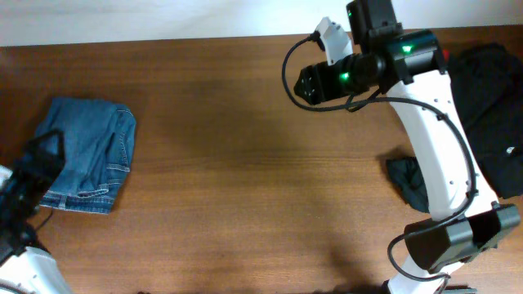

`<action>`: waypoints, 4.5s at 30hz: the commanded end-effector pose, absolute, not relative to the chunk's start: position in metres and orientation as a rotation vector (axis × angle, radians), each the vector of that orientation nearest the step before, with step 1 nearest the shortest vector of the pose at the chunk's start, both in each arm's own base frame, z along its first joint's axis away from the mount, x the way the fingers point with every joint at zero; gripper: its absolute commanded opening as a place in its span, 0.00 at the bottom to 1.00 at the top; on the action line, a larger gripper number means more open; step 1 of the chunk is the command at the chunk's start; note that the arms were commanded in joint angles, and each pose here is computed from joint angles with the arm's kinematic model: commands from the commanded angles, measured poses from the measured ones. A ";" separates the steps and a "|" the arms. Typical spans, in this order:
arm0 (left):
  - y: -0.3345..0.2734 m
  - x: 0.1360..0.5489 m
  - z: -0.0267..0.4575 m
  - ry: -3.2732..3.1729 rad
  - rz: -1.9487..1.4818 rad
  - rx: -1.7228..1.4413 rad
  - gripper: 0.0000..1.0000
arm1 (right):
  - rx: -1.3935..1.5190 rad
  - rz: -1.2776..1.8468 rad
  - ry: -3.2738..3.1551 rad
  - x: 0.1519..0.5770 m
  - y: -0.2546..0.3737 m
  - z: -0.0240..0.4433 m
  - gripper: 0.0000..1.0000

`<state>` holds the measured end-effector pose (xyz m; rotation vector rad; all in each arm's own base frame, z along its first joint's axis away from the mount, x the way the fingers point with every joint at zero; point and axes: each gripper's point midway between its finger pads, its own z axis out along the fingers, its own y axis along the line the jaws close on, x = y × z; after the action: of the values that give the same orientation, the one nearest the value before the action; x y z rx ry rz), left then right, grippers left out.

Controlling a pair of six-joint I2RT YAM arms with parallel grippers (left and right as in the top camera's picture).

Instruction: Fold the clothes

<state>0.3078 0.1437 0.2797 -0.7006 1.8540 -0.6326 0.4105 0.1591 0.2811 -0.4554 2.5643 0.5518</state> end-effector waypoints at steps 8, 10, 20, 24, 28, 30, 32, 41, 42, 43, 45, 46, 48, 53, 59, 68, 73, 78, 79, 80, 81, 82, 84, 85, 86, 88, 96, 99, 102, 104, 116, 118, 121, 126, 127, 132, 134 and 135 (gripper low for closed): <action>-0.027 0.356 0.278 2.040 -0.575 0.122 0.99 | 0.026 0.474 2.429 0.418 0.073 0.363 0.76; -0.054 0.360 0.272 2.058 -0.473 0.246 0.99 | 0.123 0.470 2.446 0.413 0.055 0.362 0.76; -0.119 0.385 0.212 2.242 -0.038 0.594 0.99 | 0.133 0.505 2.517 0.393 0.035 0.353 0.77; -0.120 0.388 0.194 2.290 -0.035 0.606 0.99 | -0.174 0.453 2.587 0.363 0.066 0.348 0.85; -0.120 0.389 0.186 2.309 -0.034 0.612 0.99 | -0.280 0.302 2.548 0.344 0.083 0.362 0.86; -0.120 0.389 0.186 2.310 -0.034 0.612 0.99 | -0.356 0.308 2.475 0.334 0.101 0.379 0.86; -0.120 0.389 0.186 2.310 -0.034 0.612 0.99 | -0.428 0.329 2.387 0.322 0.119 0.399 0.96; -0.120 0.389 0.186 2.310 -0.034 0.612 0.99 | -0.470 0.346 2.180 0.265 0.118 0.456 0.99; -0.120 0.389 0.186 2.310 -0.034 0.612 0.99 | -0.473 0.348 2.190 0.255 0.115 0.455 0.99; -0.120 0.389 0.186 2.310 -0.034 0.612 0.99 | -0.490 0.312 2.187 0.251 0.110 0.454 0.99; -0.120 0.389 0.186 2.311 -0.034 0.612 0.99 | -0.474 0.191 2.193 0.242 0.090 0.454 0.99; -0.120 0.389 0.186 2.311 -0.034 0.612 0.99 | -0.447 0.141 2.184 0.240 0.081 0.457 0.99; -0.120 0.389 0.186 2.311 -0.034 0.612 0.99 | -0.374 0.019 2.153 0.231 0.057 0.466 0.99; -0.120 0.389 0.186 2.311 -0.034 0.612 0.99 | -0.374 -0.054 2.006 0.189 0.034 0.494 0.99; -0.120 0.389 0.186 2.311 -0.034 0.612 0.99 | -0.289 -0.129 1.939 0.147 0.004 0.503 0.99; -0.120 0.389 0.186 2.311 -0.034 0.612 0.99 | -0.138 -0.207 2.003 0.154 -0.015 0.441 0.99; -0.120 0.389 0.186 2.311 -0.034 0.612 0.99 | -0.084 -0.196 2.038 0.173 -0.016 0.346 0.99; -0.120 0.389 0.186 2.311 -0.034 0.612 0.99 | -0.116 -0.098 2.064 0.185 -0.003 0.252 0.99; -0.120 0.389 0.186 2.311 -0.034 0.612 0.99 | -0.120 -0.078 2.061 0.187 0.000 0.238 0.99; -0.120 0.389 0.186 2.311 -0.034 0.612 0.99 | -0.121 -0.065 2.056 0.188 0.001 0.225 0.99; -0.120 0.389 0.186 2.311 -0.034 0.612 0.99 | -0.119 -0.060 2.049 0.189 0.001 0.217 0.99; -0.120 0.389 0.186 2.311 -0.034 0.612 0.99 | -0.118 -0.058 2.047 0.189 0.001 0.212 0.99; -0.120 0.389 0.186 2.311 -0.034 0.612 0.99 | -0.109 -0.062 2.054 0.188 0.000 0.193 0.99; -0.120 0.389 0.186 2.311 -0.034 0.612 0.99 | -0.109 -0.062 2.059 0.188 0.000 0.186 0.99; -0.120 0.389 0.186 2.311 -0.034 0.612 0.99 | -0.109 -0.061 2.068 0.187 0.000 0.176 0.99; -0.120 0.389 0.186 2.311 -0.034 0.612 0.99 | -0.110 -0.061 2.076 0.186 0.000 0.166 0.99; -0.120 0.389 0.186 2.311 -0.034 0.612 0.99 | -0.113 -0.056 2.149 0.184 0.000 0.118 0.99; -0.120 0.389 0.186 2.311 -0.034 0.612 0.99 | -0.116 -0.051 2.172 0.184 0.001 0.106 0.99; -0.120 0.389 0.186 2.311 -0.034 0.612 0.99 | -0.117 -0.049 2.203 0.182 0.001 0.093 0.99; -0.120 0.389 0.186 2.311 -0.034 0.612 0.99 | -0.118 -0.048 2.225 0.182 0.001 0.083 0.99; -0.120 0.389 0.186 2.311 -0.034 0.612 0.99 | -0.121 -0.046 2.263 0.182 0.001 0.062 0.99; -0.120 0.389 0.186 2.311 -0.034 0.612 0.99 | -0.121 -0.046 2.262 0.182 0.001 0.062 0.99; -0.120 0.389 0.186 2.311 -0.034 0.612 0.99 | -0.121 -0.046 2.263 0.182 0.001 0.062 0.99; -0.120 0.387 0.186 2.310 -0.035 0.613 0.99 | -0.121 -0.046 2.263 0.182 0.001 0.062 0.99; -0.121 0.384 0.187 2.304 -0.037 0.617 0.99 | -0.121 -0.046 2.263 0.182 0.001 0.062 0.99; -0.079 0.355 0.196 2.271 0.205 0.568 0.99 | -0.121 -0.046 2.263 0.182 0.001 0.062 0.99; -0.057 0.329 0.189 2.267 0.284 0.522 0.99 | -0.121 -0.046 2.263 0.182 0.001 0.062 0.99; -0.049 0.318 0.184 2.266 0.295 0.505 0.99 | -0.121 -0.046 2.263 0.182 0.001 0.062 0.99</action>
<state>0.3474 -0.0845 0.1863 0.5660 2.2877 0.1382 0.1816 0.0005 0.0636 -0.1371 2.2652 -0.0572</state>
